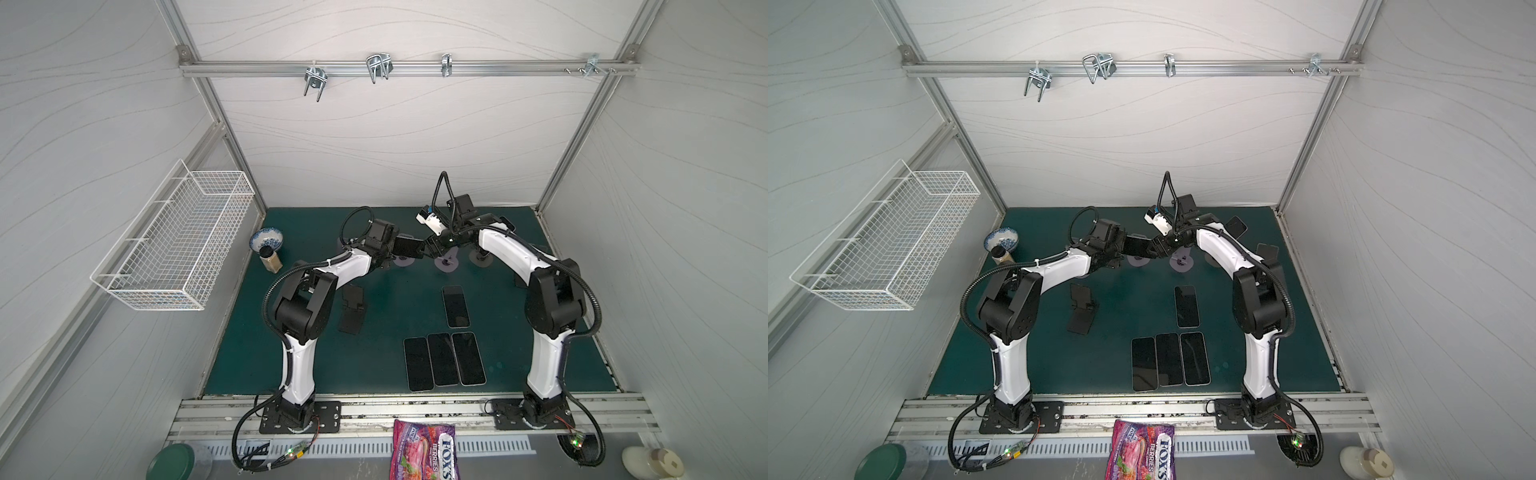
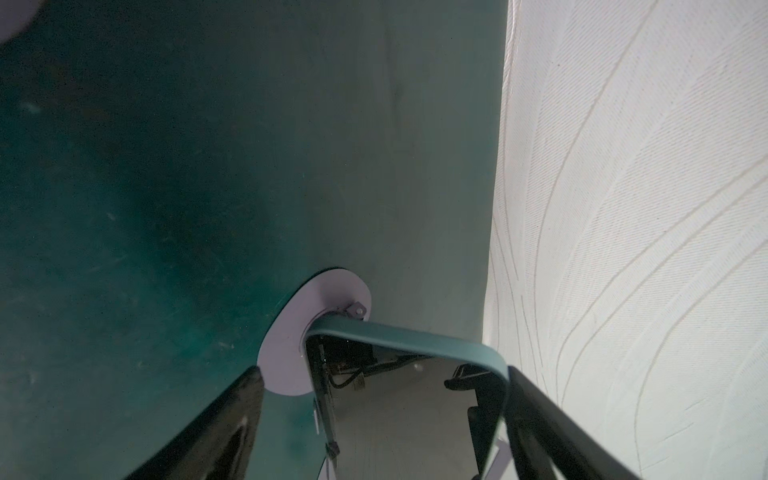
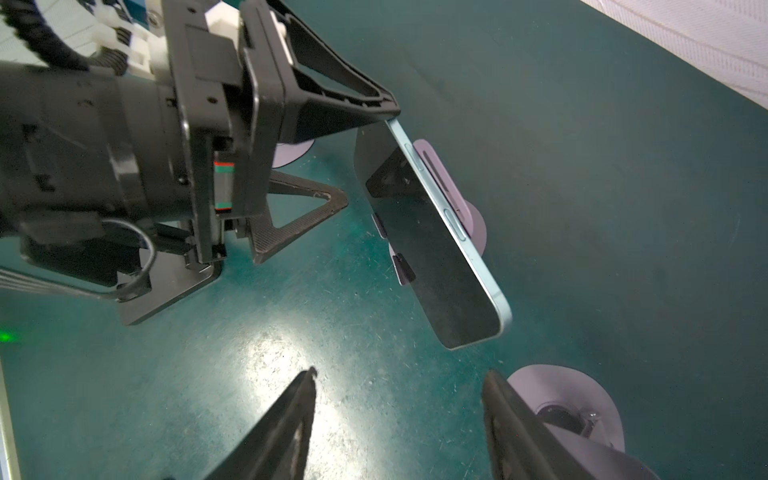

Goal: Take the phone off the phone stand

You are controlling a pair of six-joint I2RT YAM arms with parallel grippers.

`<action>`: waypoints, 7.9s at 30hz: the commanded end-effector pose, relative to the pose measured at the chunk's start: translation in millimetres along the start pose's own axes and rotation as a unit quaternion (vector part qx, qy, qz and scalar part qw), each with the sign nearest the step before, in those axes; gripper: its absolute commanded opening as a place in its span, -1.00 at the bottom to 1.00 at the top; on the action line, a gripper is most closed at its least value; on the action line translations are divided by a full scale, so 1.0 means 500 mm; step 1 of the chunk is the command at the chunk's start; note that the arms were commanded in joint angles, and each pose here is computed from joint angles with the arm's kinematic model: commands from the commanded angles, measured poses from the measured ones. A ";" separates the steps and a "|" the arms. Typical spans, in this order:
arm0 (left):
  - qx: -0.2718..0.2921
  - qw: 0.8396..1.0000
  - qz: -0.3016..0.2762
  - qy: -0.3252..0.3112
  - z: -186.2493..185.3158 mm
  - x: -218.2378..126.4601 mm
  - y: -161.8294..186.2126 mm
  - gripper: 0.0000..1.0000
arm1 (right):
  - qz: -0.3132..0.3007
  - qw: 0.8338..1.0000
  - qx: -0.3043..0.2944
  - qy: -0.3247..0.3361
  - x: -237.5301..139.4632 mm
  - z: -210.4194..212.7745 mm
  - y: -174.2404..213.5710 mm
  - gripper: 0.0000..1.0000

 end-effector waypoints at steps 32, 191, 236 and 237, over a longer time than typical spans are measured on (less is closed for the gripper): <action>-0.005 0.999 0.013 0.034 -0.040 0.031 0.017 0.56 | -0.009 1.000 -0.018 -0.004 -0.023 0.000 -0.002 0.29; 0.495 0.801 0.212 -0.262 0.220 -0.273 0.296 0.21 | -0.056 0.980 0.036 0.189 -0.465 0.293 0.168 0.30; 0.512 0.790 0.206 -0.267 0.210 -0.197 0.289 0.29 | 0.000 0.977 0.071 0.203 -0.439 0.257 0.185 0.42; 0.513 0.791 0.204 -0.261 0.203 -0.204 0.288 0.30 | 0.001 0.976 0.079 0.202 -0.439 0.254 0.186 0.43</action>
Point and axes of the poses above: each gripper's point midway between its finger pads, its own x axis out along the fingers, its own z axis along the line the jaws close on, y = z × x, the point moved 1 cm from there along -x, back along the fingers, and after that the axes turned 15 degrees about -x, right-handed, at the moved point
